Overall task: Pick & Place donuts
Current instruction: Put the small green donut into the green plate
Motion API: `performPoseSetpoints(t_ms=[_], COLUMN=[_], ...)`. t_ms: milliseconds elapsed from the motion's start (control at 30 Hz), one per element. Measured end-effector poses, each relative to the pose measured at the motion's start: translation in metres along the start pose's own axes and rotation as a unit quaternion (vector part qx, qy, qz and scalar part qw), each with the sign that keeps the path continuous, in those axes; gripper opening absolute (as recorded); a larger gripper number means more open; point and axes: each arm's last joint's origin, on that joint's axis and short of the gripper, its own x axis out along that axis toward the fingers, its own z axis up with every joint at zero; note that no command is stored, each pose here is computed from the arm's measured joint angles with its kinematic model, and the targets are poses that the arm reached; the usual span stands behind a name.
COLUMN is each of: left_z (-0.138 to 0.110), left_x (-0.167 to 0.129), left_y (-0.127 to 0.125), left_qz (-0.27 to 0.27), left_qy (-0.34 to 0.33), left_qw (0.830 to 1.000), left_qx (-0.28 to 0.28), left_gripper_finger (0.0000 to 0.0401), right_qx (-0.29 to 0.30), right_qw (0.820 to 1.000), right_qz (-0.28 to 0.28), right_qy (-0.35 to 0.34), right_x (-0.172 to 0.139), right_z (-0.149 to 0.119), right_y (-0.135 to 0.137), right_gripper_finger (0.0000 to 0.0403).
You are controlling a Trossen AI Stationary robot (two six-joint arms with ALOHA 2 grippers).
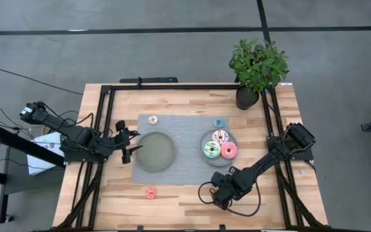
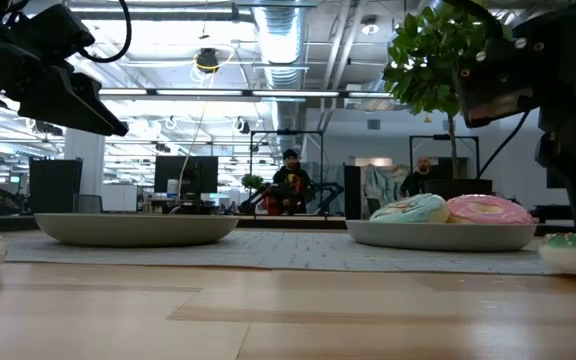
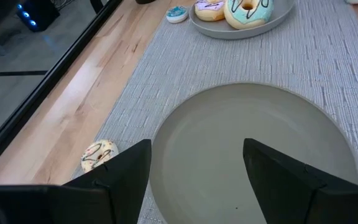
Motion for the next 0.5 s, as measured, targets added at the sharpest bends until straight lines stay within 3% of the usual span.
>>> performPoseSetpoints(t_ms=[367, 500], left_z=[0.001, 0.006], left_x=[0.000, 0.000], left_y=[0.000, -0.003], left_qz=[-0.001, -0.030], left_qy=[-0.005, -0.025], left_qw=[1.000, 0.999], left_qx=[-0.004, -0.015], left_gripper_finger=[0.0248, 0.0248], right_qx=[-0.011, -0.036], right_qw=[0.998, 0.994], right_qz=[0.050, 0.069], right_qy=[-0.030, -0.081], right_x=[-0.040, -0.056], right_z=[-0.004, -0.003], right_y=[0.000, 0.001], right_gripper_finger=[0.0141, 0.0143])
